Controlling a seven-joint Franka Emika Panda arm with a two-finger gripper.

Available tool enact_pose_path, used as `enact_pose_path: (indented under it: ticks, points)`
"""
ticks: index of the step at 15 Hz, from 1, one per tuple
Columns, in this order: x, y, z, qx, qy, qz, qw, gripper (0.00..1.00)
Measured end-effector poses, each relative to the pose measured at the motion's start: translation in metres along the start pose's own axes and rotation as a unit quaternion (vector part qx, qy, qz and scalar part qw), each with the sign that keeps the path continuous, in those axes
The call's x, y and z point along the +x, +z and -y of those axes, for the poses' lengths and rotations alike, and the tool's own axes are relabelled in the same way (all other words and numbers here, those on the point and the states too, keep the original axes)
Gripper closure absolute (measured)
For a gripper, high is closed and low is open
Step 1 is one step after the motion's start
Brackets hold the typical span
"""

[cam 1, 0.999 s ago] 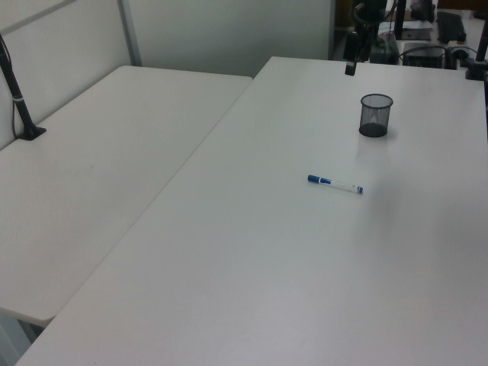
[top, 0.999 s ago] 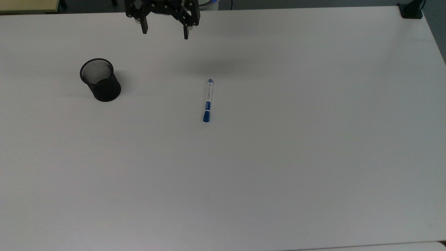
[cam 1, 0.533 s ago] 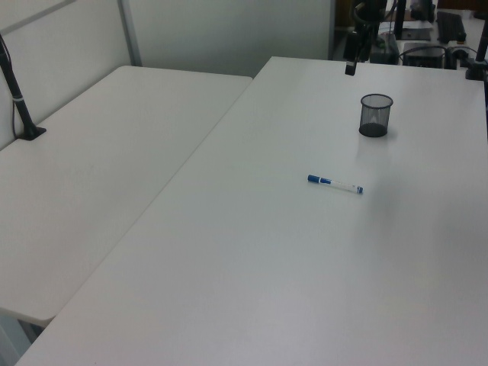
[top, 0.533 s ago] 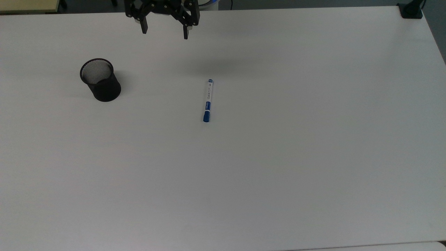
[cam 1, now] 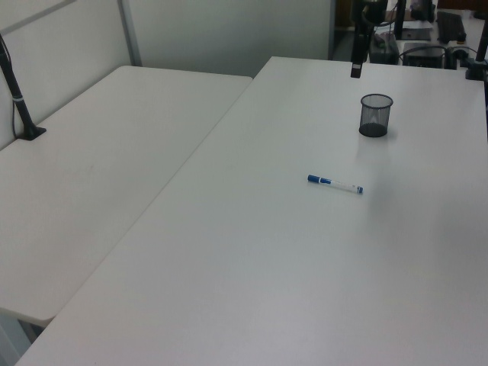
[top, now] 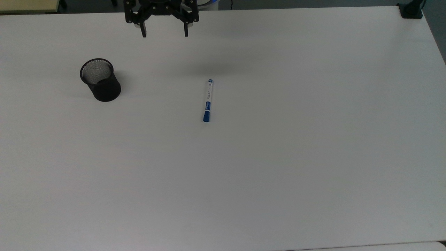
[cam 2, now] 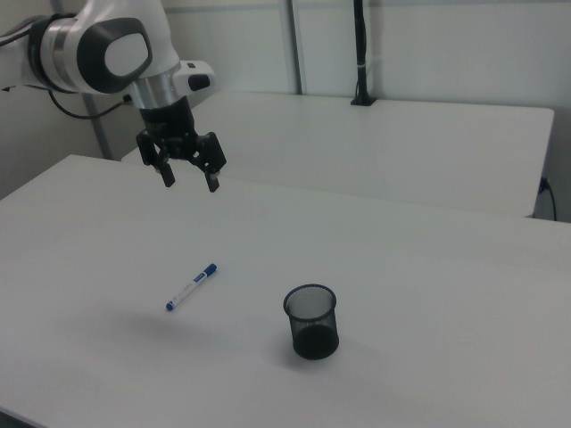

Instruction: Insert the marker

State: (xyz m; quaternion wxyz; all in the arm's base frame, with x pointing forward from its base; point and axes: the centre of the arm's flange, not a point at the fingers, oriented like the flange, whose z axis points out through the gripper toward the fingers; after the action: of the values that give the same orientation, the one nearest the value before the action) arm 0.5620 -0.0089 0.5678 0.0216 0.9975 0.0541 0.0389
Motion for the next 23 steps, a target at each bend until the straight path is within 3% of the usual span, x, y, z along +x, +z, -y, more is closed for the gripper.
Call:
enact_pose_path:
  ticks: [7,12,15,20,22,23]
  points:
    - [0.015,0.043,0.019,0.006,-0.028,0.036,0.999,0.0]
    - [0.041,0.083,0.038,0.006,-0.041,0.011,0.9991,0.0]
    - [0.062,0.121,0.063,0.003,-0.018,-0.007,0.9998,0.0]
    - [0.075,0.161,0.082,-0.004,0.0,-0.017,0.9999,0.0]
    - [0.077,0.175,0.082,-0.003,0.007,-0.01,0.9999,0.04]
    - [0.077,0.185,0.084,-0.003,0.013,-0.003,0.9999,0.15]
